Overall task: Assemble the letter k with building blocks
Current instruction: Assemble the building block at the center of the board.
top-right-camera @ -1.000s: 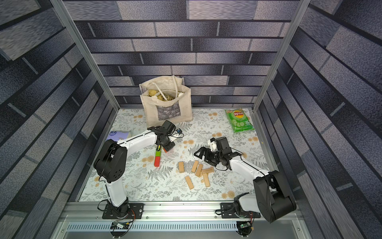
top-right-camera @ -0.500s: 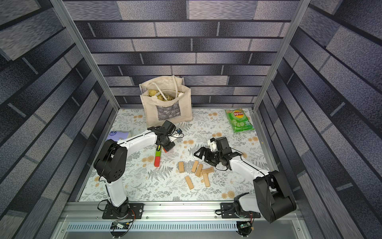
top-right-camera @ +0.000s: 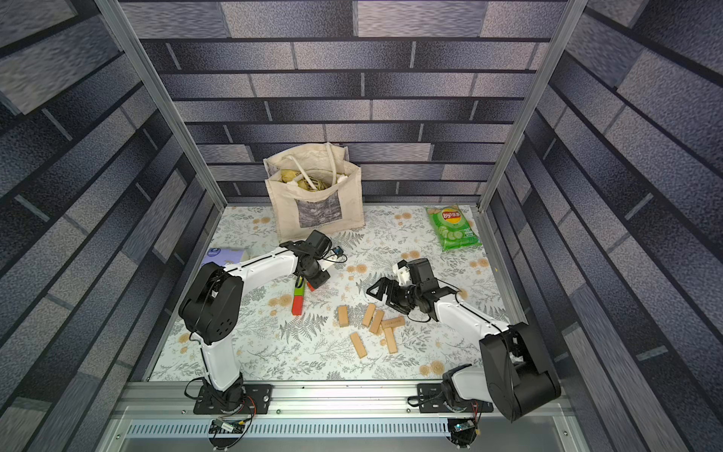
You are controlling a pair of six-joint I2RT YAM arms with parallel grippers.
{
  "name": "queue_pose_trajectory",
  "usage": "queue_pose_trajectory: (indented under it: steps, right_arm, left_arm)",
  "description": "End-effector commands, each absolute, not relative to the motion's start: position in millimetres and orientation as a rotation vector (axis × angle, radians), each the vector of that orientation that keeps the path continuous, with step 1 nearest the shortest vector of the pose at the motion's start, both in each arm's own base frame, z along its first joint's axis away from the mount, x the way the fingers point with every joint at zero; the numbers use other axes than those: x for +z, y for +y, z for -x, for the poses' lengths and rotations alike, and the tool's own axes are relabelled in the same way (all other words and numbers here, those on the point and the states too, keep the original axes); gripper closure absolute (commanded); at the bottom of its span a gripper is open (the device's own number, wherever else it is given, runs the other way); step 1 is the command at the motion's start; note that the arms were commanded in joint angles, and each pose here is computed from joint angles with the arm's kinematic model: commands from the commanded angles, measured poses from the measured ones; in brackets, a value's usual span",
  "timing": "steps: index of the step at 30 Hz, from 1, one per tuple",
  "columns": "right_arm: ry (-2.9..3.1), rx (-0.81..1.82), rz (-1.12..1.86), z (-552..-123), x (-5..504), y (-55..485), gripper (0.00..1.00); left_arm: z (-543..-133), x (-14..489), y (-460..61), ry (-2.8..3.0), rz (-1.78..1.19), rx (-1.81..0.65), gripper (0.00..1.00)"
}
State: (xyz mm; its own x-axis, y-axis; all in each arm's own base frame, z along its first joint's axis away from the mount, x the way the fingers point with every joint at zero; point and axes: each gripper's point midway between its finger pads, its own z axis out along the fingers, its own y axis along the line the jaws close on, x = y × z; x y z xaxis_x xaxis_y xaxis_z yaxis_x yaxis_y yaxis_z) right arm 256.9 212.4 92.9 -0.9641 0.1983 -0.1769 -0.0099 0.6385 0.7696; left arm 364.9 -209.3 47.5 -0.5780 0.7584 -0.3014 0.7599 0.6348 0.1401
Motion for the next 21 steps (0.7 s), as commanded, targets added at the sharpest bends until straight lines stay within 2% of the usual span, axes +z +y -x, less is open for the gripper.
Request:
queue_pose_trajectory:
  steps: [1, 21]
  right_arm:
    - [2.637, 1.237, -0.198, -252, 93, 209, 0.0]
    - [2.641, 1.197, -0.23, -252, 107, 204, 0.0]
  left_arm:
    - [-361, 36, -205, 2.558, -1.214, -0.009, 1.0]
    - [-363, 35, -209, 2.553, -1.253, -0.069, 1.0]
